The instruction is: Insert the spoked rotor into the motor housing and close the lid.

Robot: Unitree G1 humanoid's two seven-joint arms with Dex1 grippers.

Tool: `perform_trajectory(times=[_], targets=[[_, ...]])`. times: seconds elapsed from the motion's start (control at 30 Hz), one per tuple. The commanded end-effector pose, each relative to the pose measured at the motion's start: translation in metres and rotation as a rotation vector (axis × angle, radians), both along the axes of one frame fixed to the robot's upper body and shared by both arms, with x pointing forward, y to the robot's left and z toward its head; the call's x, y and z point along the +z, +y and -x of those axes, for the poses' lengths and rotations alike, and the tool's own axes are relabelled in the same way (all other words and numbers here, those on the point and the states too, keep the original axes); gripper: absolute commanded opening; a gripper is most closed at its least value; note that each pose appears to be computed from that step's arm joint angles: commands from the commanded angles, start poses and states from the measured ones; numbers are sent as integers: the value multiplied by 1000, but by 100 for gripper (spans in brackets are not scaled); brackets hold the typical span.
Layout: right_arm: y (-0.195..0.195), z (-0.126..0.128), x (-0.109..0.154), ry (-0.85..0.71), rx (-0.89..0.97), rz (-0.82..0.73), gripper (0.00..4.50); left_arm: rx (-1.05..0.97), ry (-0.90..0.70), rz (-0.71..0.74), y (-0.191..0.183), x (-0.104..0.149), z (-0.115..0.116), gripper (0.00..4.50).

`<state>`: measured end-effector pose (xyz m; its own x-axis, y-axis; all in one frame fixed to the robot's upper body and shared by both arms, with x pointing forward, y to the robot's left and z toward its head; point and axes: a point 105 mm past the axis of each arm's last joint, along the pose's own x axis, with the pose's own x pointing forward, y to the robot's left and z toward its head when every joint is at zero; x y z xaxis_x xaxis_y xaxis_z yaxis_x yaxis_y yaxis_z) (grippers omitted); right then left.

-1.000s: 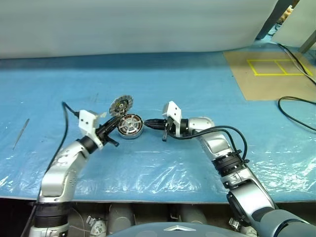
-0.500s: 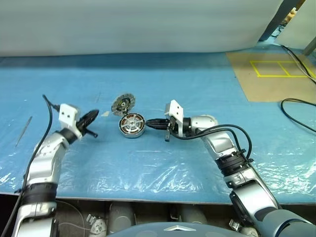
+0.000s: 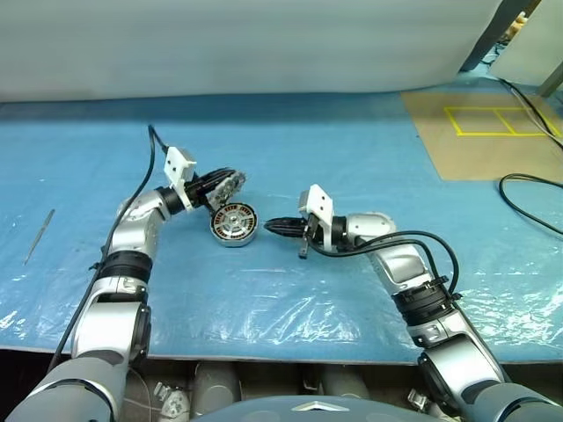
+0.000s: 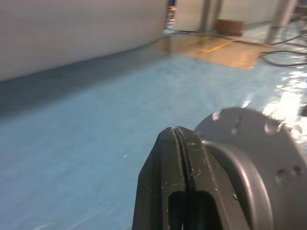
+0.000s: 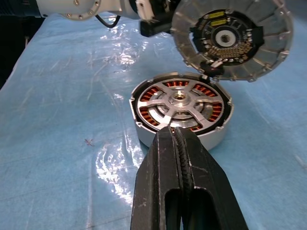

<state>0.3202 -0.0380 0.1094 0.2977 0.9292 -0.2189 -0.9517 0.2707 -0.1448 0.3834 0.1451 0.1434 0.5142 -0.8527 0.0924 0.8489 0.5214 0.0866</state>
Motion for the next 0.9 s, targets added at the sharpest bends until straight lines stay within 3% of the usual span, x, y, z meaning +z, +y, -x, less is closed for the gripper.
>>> perform_trajectory(times=[0.03,0.3,0.67,0.9], targets=[[-20,-20,33,-63,-97,-76,0,-174,0,-29,-12,9,17,4],[-31,-34,42,-80,-141,-85,0,-259,56,-276,-17,-30,42,4],[-8,-31,39,-85,-115,-109,0,-197,61,-316,-15,-41,44,4],[21,-37,31,-75,-121,-114,0,-46,-60,-219,-1,-16,44,4]])
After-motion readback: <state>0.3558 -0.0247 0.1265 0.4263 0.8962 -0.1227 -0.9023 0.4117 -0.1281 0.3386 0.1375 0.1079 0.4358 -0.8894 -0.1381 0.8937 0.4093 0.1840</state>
